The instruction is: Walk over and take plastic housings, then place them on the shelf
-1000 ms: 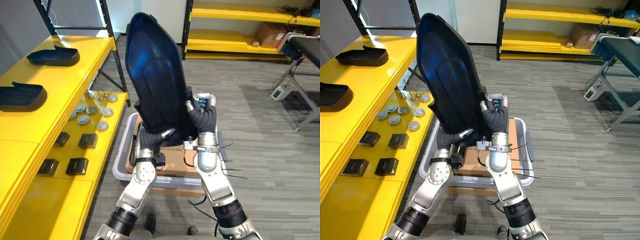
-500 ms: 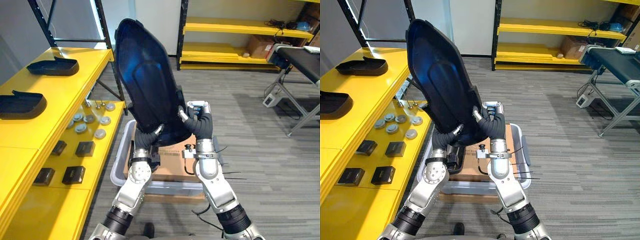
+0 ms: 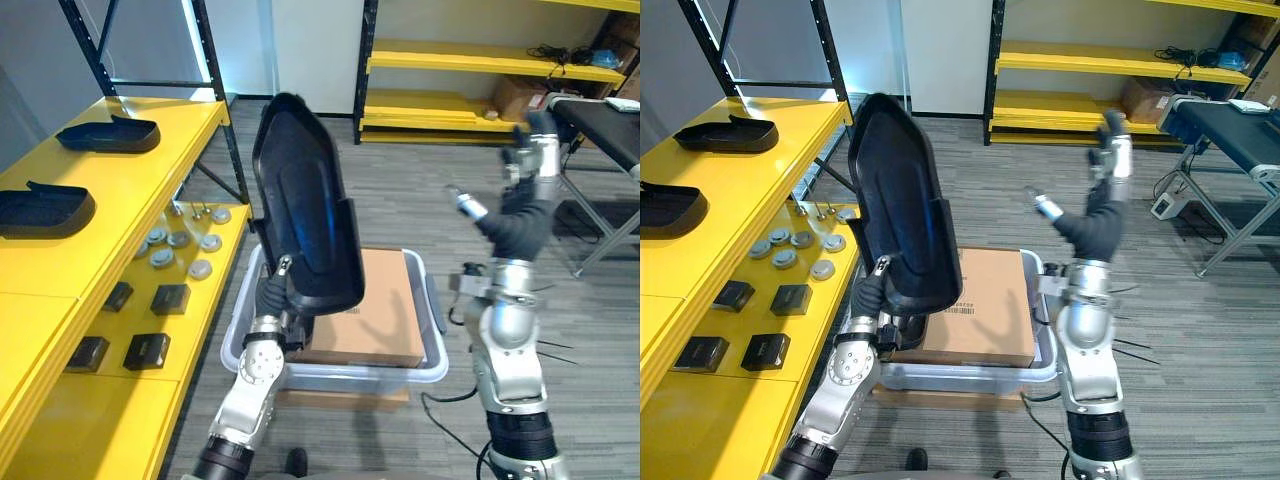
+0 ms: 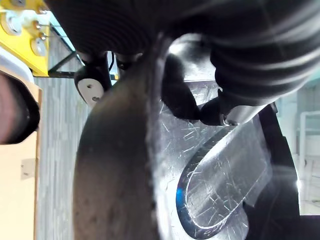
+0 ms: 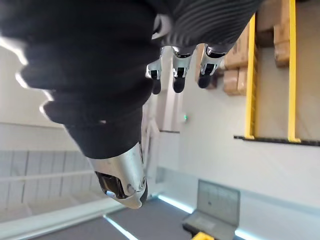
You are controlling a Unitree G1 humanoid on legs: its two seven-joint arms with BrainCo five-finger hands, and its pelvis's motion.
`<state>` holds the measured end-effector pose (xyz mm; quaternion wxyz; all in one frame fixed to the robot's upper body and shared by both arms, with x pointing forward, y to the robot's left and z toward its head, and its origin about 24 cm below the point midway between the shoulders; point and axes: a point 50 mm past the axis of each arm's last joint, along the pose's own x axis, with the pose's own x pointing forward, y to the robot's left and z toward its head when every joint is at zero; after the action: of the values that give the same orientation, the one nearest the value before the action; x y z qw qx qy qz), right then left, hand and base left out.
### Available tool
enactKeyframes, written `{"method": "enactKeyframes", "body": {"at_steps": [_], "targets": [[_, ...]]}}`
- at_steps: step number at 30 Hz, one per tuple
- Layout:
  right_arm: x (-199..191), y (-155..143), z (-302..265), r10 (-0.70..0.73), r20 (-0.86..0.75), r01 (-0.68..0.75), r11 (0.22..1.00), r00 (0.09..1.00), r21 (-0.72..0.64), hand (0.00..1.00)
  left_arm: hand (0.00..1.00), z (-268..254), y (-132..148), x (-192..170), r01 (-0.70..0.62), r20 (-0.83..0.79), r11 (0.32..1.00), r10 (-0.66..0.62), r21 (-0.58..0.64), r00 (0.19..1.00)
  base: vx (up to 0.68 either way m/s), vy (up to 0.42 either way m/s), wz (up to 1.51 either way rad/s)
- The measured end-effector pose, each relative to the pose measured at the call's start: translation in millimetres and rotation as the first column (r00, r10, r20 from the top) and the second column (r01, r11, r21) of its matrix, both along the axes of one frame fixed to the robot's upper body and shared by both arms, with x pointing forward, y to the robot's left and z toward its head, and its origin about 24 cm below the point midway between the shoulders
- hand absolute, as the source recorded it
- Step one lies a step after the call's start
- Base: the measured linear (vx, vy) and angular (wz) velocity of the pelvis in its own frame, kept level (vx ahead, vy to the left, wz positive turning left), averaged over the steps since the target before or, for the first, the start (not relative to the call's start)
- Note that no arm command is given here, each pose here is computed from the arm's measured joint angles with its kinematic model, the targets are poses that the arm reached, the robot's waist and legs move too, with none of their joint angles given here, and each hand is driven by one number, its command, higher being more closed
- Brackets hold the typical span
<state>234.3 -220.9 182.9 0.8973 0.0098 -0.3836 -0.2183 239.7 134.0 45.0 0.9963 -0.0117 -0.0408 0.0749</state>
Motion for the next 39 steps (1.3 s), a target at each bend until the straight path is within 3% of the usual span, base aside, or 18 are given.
{"method": "enactKeyframes", "body": {"at_steps": [3, 5, 8, 10, 14, 19, 21, 27, 39], "targets": [[-9.0, -35.5, -26.0, -0.113, -0.083, 0.122, 0.987, 0.99, 0.106, 0.0, 1.0, 5.7, 9.0, -5.2, -0.042, 0.026, 0.999, 0.042, -0.006, 0.999, 0.0, 0.0, 0.0], [-11.6, -57.5, -64.7, -0.164, -0.248, 0.21, 0.962, 0.955, 0.174, 0.0, 1.0, 7.8, 18.4, -9.3, -0.081, 0.041, 0.997, 0.081, -0.001, 0.996, 0.0, 0.0, 0.0], [-29.6, -81.1, -145.0, -0.168, -0.573, 0.341, 0.916, 0.802, 0.21, 0.0, 1.0, 8.1, 24.1, -13.2, -0.1, 0.048, 0.995, 0.099, 0.005, 0.994, 0.0, 0.0, 0.03], [-57.2, -88.5, -213.0, -0.071, -0.794, 0.447, 0.855, 0.603, 0.262, 0.0, 1.0, 8.0, 26.8, -20.8, -0.095, 0.046, 0.995, 0.095, 0.012, 0.994, 0.01, -0.011, 0.05], [-120.9, -69.1, -286.6, 0.134, -0.934, 0.556, 0.772, 0.332, 0.309, 0.0, 1.0, 9.3, 26.2, -31.4, -0.056, 0.052, 0.998, 0.056, 0.012, 0.997, 0.04, -0.027, 0.15], [-163.8, -18.0, -326.9, 0.347, -0.925, 0.592, 0.716, 0.157, 0.369, 0.0, 1.0, 20.8, 21.2, -37.7, -0.033, 0.107, 0.999, 0.035, -0.026, 0.994, -0.02, -0.029, 0.29], [-166.7, -1.4, -331.7, 0.39, -0.915, 0.555, 0.74, 0.107, 0.38, 0.0, 1.0, 25.5, 19.2, -40.3, -0.029, 0.128, 0.999, 0.035, -0.044, 0.991, -0.03, -0.025, 0.64], [-138.2, 25.0, -330.4, 0.412, -0.911, 0.368, 0.841, 0.038, 0.396, 0.0, 1.0, 34.7, 14.4, -44.3, -0.036, 0.174, 0.993, 0.056, -0.114, 0.983, -0.03, -0.009, 1.38], [-106.7, 45.9, -323.2, 0.413, -0.91, 0.206, 0.889, 0.027, 0.409, 0.0, 1.0, 43.8, -1.3, -32.8, 0.025, 0.235, 0.982, 0.019, -0.186, 0.972, 0.07, 0.083, 1.06]]}}
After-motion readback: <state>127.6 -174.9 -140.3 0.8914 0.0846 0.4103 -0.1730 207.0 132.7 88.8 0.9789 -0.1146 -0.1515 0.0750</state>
